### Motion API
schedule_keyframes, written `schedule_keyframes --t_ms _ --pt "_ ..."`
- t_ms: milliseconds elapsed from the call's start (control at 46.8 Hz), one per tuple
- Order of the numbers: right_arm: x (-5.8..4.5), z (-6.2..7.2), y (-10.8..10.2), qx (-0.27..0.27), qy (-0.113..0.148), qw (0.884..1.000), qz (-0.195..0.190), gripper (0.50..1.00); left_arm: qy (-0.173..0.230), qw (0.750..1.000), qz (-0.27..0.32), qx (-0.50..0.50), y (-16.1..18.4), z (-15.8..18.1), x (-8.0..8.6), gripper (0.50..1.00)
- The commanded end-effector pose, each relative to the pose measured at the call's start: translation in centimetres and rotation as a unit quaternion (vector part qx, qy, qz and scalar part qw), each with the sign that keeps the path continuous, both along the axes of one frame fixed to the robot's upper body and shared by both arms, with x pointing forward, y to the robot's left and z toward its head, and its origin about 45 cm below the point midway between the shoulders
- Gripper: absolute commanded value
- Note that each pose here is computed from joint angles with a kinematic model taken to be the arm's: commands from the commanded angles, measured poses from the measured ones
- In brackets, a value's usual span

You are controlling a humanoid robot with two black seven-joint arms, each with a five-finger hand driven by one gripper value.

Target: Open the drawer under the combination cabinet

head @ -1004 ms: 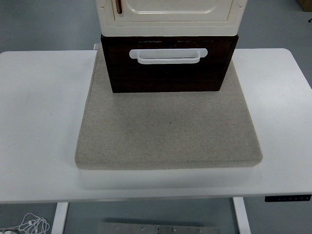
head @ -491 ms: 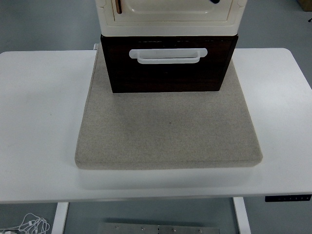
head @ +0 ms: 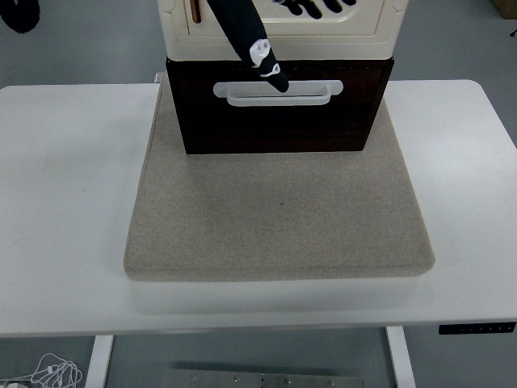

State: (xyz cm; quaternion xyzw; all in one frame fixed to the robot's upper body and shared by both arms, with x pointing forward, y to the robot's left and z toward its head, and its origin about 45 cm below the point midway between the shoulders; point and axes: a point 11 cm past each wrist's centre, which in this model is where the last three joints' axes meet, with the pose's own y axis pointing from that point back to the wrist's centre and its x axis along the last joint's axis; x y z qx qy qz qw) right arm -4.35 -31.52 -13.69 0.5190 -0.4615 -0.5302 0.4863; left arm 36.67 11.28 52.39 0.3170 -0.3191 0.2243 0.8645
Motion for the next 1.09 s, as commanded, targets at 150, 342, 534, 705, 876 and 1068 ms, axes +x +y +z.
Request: schedule_keyframes --t_ms 150,342,534,705,876,1068 --pt "0.0 0.0 0.0 0.000 0.000 1.000 0.000 0.926 0.020 0.997 0.038 0.066 -0.3 -2.2 0.5 1.000" --pt "0.0 0.0 0.0 0.000 0.000 1.000 0.000 0.926 0.031 0.992 0.071 0.098 0.6 -3.0 0.8 1.000" --pt "0.0 0.0 0.0 0.000 0.000 1.000 0.000 0.926 0.039 0.988 0.094 0.116 1.3 -3.5 1.4 1.000" --pt "0.0 0.0 0.0 0.000 0.000 1.000 -0.001 0.928 0.048 0.985 0.106 0.129 1.4 -4.5 2.0 1.000" --pt "0.1 0.0 0.0 0.000 -0.001 1.000 0.000 0.926 0.056 0.983 0.115 0.136 1.0 -5.9 3.4 1.000" --pt "0.0 0.0 0.0 0.000 0.000 1.000 0.000 0.926 0.061 0.981 0.121 0.139 0.7 -7.0 4.5 1.000"
